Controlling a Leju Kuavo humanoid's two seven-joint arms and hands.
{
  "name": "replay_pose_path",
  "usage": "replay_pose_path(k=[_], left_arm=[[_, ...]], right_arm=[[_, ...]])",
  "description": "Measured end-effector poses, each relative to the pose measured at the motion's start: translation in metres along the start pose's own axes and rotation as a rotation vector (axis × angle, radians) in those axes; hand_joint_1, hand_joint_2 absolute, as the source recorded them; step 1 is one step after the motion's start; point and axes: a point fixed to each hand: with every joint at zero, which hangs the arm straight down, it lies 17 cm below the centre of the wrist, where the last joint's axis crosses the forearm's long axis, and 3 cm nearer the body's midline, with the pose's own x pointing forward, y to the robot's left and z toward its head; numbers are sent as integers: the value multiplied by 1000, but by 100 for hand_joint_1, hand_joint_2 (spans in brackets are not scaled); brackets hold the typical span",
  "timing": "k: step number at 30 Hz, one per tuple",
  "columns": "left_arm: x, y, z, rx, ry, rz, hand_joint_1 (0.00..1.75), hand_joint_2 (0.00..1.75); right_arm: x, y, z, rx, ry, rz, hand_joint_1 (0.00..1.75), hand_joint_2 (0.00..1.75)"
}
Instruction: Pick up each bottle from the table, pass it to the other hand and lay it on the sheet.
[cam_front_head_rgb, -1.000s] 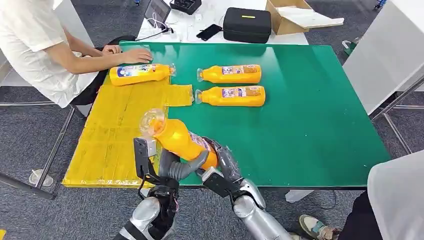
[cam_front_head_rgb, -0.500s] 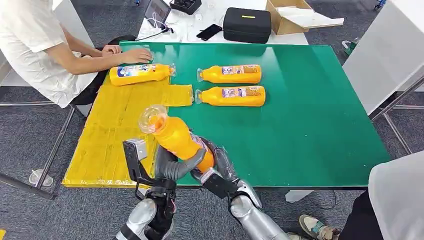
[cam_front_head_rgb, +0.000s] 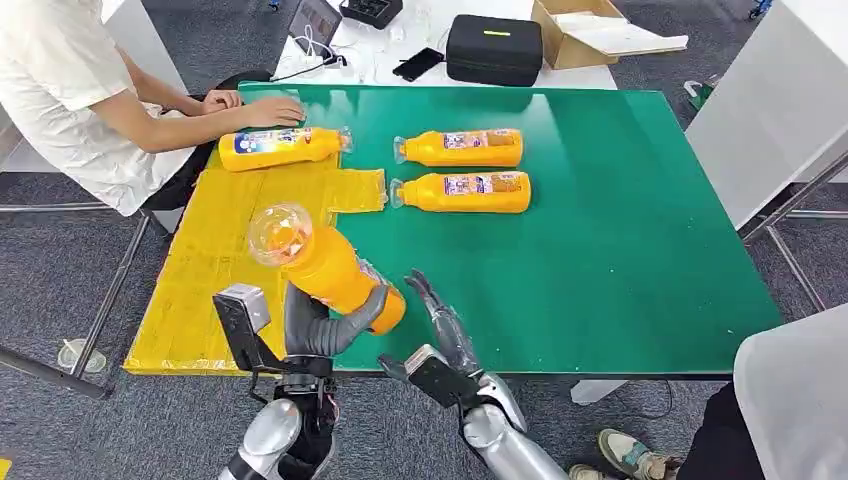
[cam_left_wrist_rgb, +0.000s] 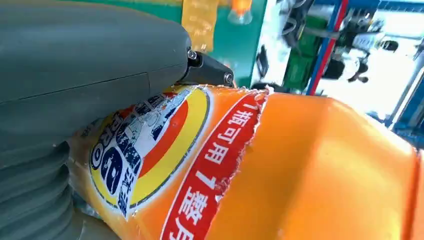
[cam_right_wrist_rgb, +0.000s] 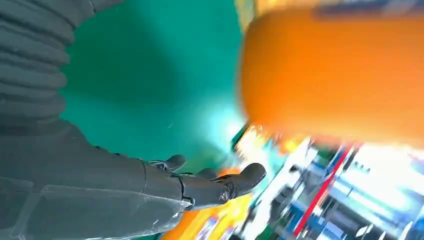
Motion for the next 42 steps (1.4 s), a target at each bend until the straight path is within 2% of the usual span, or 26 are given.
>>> replay_pose_path(k=[6,11,15,18,23,27,32,39,40,41,42], left_arm=[[9,20,5,20,-57,-141,175,175],[14,35,7,33,-84,-231,175,175],[26,43,8,24,-187,-490,175,175],[20,51,4,4,-197,-615,175,175],[-20,81,-14,-79,-162,-1022,175,175],[-54,116,-26,-139,-88,-1233,175,175],[-86,152,-28,-181,35,-1309,175,175],[-111,177,-25,-216,157,-1354,175,175],[-115,180,-23,-229,179,-1358,157,175],[-120,183,-21,-242,201,-1361,136,175],[-125,185,-20,-259,221,-1363,108,175]], right_arm=[[-11,-60,10,-262,2,148,0,0],[-13,-104,19,-409,14,199,0,0],[-7,-139,22,-514,9,207,0,0],[-1,-154,22,-563,2,191,0,0],[4,-160,16,-586,-11,146,0,0],[10,-158,9,-578,-29,129,0,0],[14,-156,5,-577,-39,110,0,0],[17,-153,1,-561,-48,96,0,0],[17,-153,1,-563,-49,92,0,0],[18,-153,1,-563,-52,87,0,175],[19,-153,0,-560,-54,83,0,175]])
